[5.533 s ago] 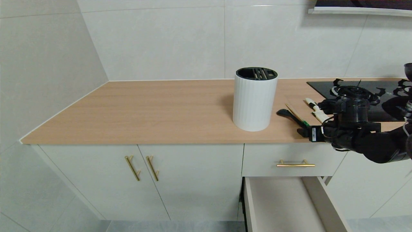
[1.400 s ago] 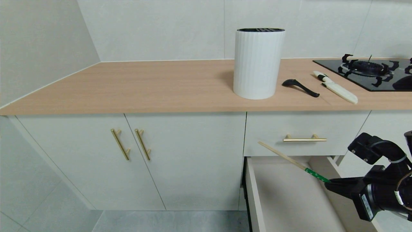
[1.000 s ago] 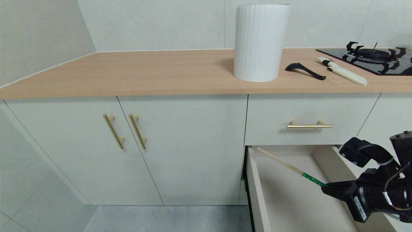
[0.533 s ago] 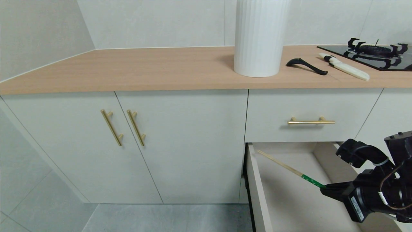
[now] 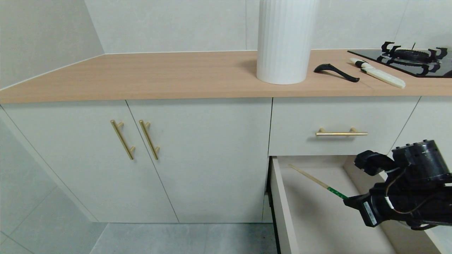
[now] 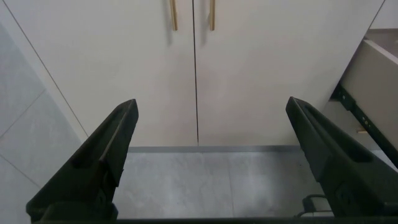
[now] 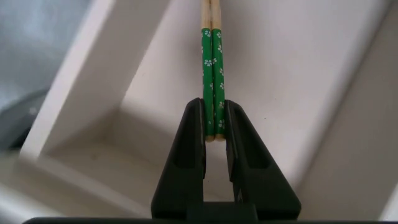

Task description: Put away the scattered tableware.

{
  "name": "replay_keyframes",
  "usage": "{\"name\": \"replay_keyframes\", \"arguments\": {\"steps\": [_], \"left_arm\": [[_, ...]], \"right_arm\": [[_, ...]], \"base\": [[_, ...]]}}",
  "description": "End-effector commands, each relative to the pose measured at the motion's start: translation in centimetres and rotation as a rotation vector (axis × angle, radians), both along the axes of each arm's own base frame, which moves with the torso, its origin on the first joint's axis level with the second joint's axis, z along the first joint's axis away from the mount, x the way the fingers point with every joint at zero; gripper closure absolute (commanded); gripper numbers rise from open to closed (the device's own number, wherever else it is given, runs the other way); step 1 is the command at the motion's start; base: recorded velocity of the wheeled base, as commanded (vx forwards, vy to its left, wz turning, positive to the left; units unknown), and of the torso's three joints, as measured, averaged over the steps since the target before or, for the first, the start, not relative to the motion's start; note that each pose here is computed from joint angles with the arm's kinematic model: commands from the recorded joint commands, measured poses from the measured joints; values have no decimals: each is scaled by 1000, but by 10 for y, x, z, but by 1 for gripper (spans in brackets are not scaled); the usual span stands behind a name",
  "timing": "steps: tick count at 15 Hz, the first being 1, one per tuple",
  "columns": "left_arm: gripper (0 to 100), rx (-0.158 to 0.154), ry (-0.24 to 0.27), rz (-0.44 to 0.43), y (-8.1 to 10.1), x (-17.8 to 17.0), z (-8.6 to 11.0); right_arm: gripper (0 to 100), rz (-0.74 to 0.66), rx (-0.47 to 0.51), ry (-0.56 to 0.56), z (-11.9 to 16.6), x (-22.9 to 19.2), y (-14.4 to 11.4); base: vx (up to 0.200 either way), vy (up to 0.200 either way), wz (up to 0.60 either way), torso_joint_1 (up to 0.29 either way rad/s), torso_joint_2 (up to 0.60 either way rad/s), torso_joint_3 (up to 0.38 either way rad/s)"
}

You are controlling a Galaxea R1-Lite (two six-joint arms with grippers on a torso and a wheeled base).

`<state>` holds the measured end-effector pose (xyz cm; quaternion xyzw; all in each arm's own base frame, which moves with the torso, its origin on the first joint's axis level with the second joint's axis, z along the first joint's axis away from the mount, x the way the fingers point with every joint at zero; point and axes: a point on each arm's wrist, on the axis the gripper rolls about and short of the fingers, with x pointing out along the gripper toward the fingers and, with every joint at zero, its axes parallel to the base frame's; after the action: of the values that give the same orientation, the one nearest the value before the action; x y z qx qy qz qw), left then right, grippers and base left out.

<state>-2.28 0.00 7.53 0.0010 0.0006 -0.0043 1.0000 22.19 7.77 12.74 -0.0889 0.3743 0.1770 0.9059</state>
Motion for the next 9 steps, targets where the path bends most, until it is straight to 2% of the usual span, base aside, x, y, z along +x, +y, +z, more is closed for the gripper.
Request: {"name": "replay_keyframes", "arguments": {"steps": [1, 2, 3, 5, 7, 9], "left_arm": [[0, 0, 0, -1, 0, 0, 0], [0, 0, 0, -1, 0, 0, 0], [0, 0, 0, -1, 0, 0, 0], [0, 1, 0, -1, 0, 0, 0], [0, 1, 0, -1, 0, 0, 0], [0, 0, 0, -1, 0, 0, 0]], "right_arm": [[100, -98, 31, 124, -32, 35, 11], [100, -125, 40, 165, -44, 45, 18], [100, -152, 48, 175, -50, 52, 21], [100, -260, 76, 194, -79, 69, 33], [100, -270, 91, 189, -100, 76, 41], [100, -281, 59, 217, -121, 76, 44]], "base": [[0, 0, 0, 0, 0, 0], [0, 0, 0, 0, 0, 0], [0, 0, 0, 0, 0, 0], [0, 0, 0, 0, 0, 0], [0, 0, 0, 0, 0, 0], [0, 0, 0, 0, 0, 0]]}}
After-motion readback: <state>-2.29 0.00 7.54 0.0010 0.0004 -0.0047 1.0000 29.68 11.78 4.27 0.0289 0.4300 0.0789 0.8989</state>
